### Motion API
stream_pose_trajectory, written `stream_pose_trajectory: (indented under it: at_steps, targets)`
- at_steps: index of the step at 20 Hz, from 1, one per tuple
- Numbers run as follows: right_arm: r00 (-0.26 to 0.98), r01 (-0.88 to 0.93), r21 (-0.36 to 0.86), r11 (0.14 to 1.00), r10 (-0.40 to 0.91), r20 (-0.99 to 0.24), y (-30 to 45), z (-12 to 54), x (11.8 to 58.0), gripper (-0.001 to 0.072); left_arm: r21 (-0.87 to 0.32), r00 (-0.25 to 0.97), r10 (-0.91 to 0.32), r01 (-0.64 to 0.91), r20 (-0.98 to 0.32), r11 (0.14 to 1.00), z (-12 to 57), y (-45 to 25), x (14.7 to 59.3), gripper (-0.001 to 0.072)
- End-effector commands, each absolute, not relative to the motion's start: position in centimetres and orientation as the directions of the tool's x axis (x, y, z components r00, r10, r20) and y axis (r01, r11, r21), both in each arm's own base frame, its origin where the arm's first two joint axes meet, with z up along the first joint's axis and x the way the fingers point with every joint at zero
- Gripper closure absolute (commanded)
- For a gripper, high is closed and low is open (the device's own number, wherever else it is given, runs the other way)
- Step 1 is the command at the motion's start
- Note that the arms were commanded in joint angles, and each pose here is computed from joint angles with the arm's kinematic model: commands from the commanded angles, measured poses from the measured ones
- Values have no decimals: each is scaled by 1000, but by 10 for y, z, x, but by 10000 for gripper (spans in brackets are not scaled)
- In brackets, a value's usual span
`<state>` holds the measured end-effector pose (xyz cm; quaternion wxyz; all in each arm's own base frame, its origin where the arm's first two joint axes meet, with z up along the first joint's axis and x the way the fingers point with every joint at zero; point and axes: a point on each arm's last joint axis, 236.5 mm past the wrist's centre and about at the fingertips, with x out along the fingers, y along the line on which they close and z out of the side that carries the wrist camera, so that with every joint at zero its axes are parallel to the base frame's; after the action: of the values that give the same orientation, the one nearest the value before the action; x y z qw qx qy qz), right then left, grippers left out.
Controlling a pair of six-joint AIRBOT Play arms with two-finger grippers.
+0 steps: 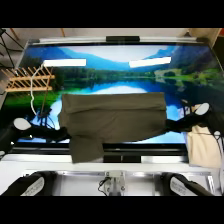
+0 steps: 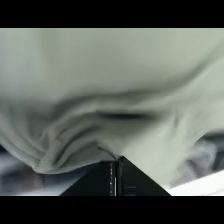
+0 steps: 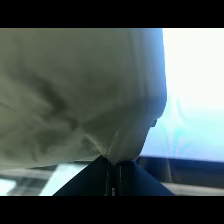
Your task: Fold the shirts.
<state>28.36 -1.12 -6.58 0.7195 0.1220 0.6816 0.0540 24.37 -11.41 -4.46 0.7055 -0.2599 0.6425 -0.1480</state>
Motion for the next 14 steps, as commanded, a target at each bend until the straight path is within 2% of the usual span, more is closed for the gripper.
stream_pose_trajectory:
  at_steps: [1, 6, 9, 14]
  targets:
    - [215, 70, 244, 967, 224, -950, -17, -27, 329, 638, -561, 273, -530, -46, -803, 827, 12, -90, 299, 676]
    - [323, 72, 290, 954, 252, -912, -15, -24, 402, 638, -558, 303, -527, -20, -794, 830, 25, -78, 372, 675]
    - [345, 39, 247, 968, 219, -913, -6, -37, 444, 638, -561, 281, -531, -33, -799, 827, 11, -72, 408, 675]
    - [336, 65, 223, 973, 189, -923, -8, -63, 482, 638, -573, 215, -542, -123, -813, 811, -33, -68, 436, 674]
